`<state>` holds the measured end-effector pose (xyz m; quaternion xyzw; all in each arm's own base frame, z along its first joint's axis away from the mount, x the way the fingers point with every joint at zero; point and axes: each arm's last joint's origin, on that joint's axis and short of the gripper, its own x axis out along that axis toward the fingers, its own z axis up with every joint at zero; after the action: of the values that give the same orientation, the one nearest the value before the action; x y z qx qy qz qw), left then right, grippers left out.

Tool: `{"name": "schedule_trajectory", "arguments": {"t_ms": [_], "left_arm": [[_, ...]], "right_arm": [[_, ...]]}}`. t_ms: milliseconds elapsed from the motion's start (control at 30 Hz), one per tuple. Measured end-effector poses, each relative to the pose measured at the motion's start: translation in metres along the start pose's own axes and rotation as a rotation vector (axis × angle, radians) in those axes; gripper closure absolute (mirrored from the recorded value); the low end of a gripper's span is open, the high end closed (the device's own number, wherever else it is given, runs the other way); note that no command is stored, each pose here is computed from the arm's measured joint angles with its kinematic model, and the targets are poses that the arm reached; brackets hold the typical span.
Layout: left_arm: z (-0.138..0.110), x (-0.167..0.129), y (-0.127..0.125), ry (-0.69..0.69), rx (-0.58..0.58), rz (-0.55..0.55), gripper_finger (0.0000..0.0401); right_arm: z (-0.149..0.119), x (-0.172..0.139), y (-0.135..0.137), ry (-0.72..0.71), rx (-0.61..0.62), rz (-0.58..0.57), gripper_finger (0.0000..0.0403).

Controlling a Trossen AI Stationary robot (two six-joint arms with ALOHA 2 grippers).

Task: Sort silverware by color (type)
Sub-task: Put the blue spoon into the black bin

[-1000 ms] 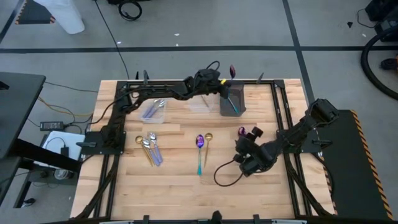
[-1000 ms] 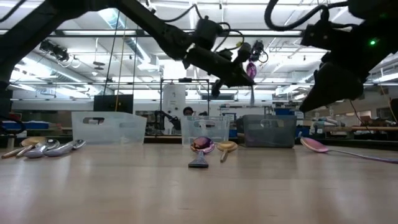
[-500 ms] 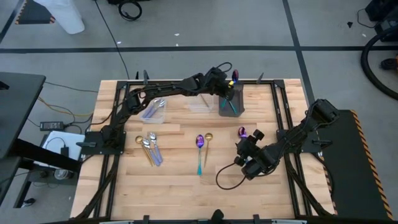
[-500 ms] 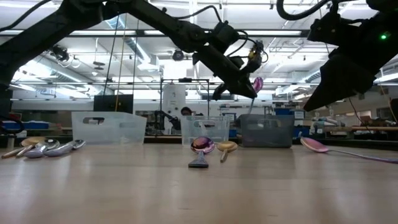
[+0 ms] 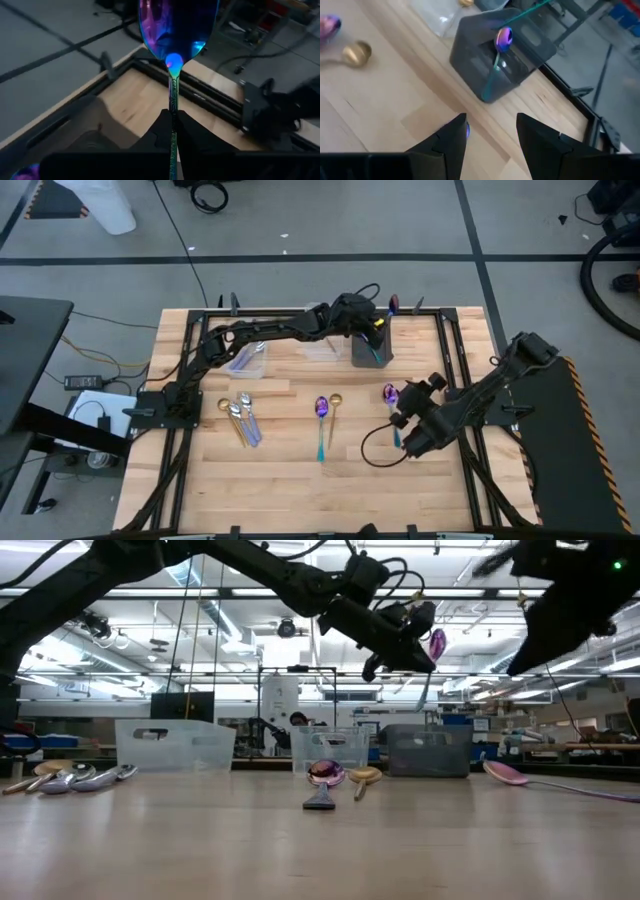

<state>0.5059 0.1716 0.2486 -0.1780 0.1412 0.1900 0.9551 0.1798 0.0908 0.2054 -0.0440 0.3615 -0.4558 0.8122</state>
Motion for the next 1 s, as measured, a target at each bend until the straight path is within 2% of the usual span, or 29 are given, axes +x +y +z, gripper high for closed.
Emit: {"name": "schedule_trajectory", "arguments": {"t_ms": [167,367,533,633,833,1000], "left_arm": [[0.007,0.0,0.0,-0.056,0.09,-0.045,0.0383],[0.018,-0.002,0.002,-0.142,0.151,-0.16,0.0383],[0.023,-0.002,0.008,-0.156,0.157,-0.21,0.0383],[0.016,-0.001,0.012,-0.128,0.145,-0.237,0.0383],[0.005,-0.007,0.015,-0.13,0.143,-0.249,0.0383],[0.008,-0.026,0.012,-0.223,0.131,-0.279,0.0383]], "right_arm": [[0.019,-0.001,-0.027,0.009,0.086,0.039,0.022],[0.045,0.009,-0.051,0.073,0.209,0.16,0.022],[0.061,0.014,-0.074,0.016,0.329,0.164,0.022],[0.067,0.014,-0.085,-0.019,0.4,0.174,0.022],[0.08,0.011,-0.08,-0.097,0.447,0.245,0.0209],[0.085,0.018,-0.071,-0.154,0.398,0.165,0.0191]]}}
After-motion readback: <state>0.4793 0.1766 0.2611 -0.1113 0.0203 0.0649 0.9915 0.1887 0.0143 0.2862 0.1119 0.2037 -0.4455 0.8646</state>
